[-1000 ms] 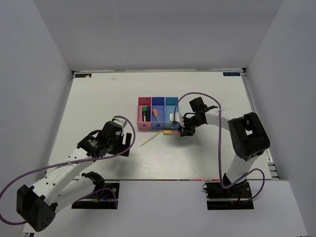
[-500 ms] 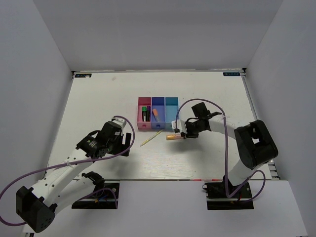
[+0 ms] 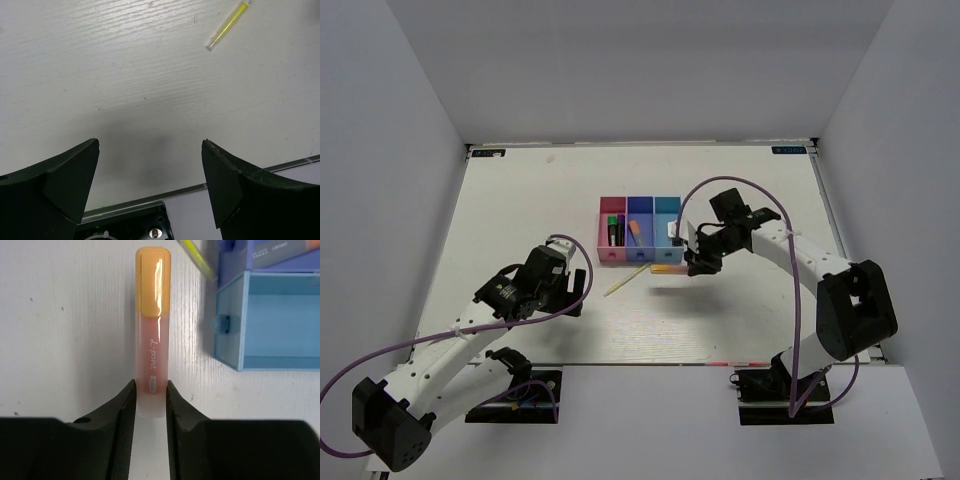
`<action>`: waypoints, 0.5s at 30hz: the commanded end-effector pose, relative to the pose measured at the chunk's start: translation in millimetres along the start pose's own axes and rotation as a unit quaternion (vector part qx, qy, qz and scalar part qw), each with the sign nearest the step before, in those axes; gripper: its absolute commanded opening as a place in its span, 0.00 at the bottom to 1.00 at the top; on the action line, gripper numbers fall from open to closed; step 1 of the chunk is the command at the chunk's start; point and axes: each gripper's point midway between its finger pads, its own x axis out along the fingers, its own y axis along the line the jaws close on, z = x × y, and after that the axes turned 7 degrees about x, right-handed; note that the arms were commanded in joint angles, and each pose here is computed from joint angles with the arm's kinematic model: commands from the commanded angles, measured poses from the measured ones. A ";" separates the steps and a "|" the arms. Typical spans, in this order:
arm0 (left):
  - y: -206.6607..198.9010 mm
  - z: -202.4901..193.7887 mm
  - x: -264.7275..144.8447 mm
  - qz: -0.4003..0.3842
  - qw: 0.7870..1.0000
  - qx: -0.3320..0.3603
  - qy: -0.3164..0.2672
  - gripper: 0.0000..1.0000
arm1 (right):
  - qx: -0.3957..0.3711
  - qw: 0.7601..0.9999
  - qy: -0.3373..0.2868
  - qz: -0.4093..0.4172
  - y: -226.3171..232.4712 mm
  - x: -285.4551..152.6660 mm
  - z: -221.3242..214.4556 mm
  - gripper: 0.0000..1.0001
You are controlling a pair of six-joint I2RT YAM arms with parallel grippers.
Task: Sort the stationery into containers
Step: Grab a piece of stationery with the right arm, then place the stationery into the container
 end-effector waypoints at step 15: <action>0.8 5.0 -0.1 0.001 1.000 -0.003 -0.011 0.93 | 0.277 0.943 -0.139 -0.120 -92.5 2.7 140.5 0.00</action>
